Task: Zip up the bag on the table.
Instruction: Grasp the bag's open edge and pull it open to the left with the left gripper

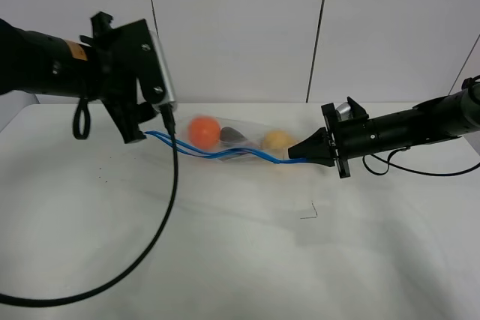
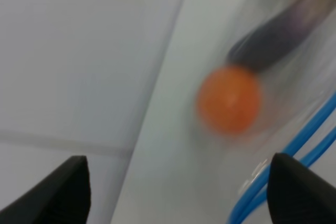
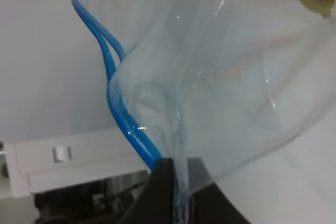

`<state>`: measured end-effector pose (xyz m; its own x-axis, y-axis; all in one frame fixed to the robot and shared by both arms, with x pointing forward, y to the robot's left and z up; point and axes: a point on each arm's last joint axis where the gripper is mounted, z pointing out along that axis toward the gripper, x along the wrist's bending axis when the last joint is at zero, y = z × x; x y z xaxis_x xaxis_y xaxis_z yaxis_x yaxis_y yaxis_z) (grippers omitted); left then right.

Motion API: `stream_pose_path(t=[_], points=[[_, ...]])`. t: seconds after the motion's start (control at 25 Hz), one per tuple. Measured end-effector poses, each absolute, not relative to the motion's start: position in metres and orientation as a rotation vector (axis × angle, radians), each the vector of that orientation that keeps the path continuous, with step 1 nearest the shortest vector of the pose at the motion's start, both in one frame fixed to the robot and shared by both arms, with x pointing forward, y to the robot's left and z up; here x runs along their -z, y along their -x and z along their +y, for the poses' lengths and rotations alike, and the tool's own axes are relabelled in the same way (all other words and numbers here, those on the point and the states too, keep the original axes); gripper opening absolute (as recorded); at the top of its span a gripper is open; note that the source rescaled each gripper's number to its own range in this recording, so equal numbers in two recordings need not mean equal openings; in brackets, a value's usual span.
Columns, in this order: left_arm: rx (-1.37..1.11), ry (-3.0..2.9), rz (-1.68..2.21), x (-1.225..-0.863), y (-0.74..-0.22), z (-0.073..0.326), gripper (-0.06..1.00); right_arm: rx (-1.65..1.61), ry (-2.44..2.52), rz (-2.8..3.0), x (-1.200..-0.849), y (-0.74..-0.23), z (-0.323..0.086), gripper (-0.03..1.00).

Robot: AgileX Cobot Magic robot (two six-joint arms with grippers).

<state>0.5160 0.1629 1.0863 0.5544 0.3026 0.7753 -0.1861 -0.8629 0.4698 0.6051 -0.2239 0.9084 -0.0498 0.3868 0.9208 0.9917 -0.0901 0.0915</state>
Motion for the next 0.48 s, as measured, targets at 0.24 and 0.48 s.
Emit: stream_pose_path(t=[0.24, 0.48], points=[[-1.181, -2.253, -0.049, -1.056, -0.514, 0.110, 0.97, 1.167, 1.568, -1.434, -0.911, -0.609, -0.223, 0.00], [-1.108, -2.199, -0.108, -1.032, -0.507, 0.070, 0.97, 1.176, 1.571, -1.423, -0.912, -0.609, -0.223, 0.00]])
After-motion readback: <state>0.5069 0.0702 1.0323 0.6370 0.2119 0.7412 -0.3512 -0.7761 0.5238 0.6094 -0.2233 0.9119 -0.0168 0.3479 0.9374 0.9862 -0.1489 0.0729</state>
